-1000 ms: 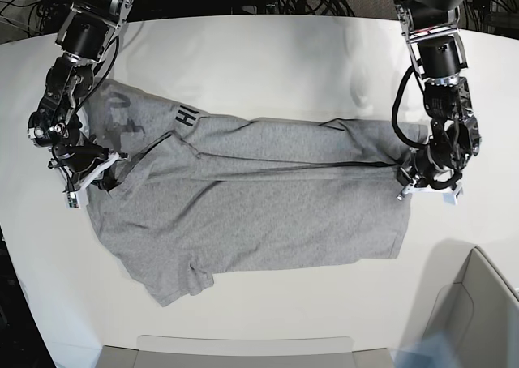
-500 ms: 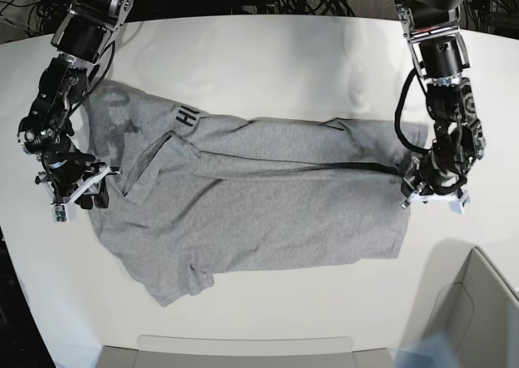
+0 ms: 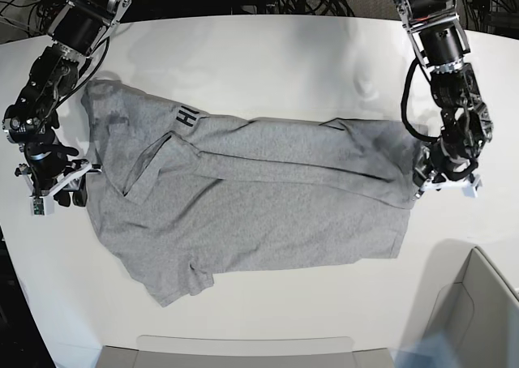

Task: Fold the T-shirt properly
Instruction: 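Release the shirt and raise both grippers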

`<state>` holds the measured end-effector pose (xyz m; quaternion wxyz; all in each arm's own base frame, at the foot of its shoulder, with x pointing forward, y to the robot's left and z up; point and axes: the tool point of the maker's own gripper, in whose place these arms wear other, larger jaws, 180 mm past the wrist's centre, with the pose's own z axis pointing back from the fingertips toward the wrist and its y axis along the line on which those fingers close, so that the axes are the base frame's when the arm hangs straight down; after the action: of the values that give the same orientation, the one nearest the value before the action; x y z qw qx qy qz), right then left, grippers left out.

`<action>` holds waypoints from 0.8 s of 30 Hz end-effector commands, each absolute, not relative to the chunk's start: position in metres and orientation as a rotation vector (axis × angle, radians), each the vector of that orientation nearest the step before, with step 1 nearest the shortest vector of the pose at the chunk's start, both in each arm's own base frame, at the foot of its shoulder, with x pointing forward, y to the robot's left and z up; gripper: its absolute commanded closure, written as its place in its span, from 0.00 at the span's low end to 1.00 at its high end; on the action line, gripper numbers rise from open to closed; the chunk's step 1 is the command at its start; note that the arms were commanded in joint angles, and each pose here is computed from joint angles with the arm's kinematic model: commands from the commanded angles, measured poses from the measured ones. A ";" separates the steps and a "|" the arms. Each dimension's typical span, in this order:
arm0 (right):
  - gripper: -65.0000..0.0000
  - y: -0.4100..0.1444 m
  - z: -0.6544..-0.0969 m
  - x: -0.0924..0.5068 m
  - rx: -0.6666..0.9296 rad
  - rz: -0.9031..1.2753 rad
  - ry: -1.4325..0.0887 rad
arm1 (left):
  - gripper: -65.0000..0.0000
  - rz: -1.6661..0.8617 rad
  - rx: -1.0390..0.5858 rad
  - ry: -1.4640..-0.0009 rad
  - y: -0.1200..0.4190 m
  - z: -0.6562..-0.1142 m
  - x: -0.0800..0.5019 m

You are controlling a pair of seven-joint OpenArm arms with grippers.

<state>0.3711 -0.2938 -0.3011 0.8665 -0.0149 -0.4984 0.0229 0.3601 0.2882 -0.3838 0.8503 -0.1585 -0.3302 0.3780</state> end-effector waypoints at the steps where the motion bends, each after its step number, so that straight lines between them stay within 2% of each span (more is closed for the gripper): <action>1: 0.68 -0.303 -0.273 0.376 -0.060 0.048 -1.128 | 0.83 0.776 -0.333 -0.790 0.300 -0.353 0.369; 7: 0.68 -0.307 -0.264 0.345 -0.080 0.045 -1.125 | 0.83 0.683 -0.296 -0.870 0.295 -0.318 0.342; 14: 0.67 -0.340 -0.271 0.276 -0.113 -0.081 -0.948 | 0.83 0.654 -0.272 -0.834 0.285 -0.330 0.313; 17: 0.67 -0.346 -0.292 0.246 -0.081 -0.125 -0.838 | 0.83 0.656 -0.267 -0.801 0.281 -0.340 0.302; 24: 0.65 -0.336 -0.335 0.217 0.062 -0.177 -0.730 | 0.82 0.659 -0.263 -0.763 0.278 -0.352 0.290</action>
<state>0.2121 -0.3306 -0.3465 0.9340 0.0402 -0.3418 -0.0959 0.2812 0.2748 -0.3660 0.8731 -0.1260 -0.3414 0.3246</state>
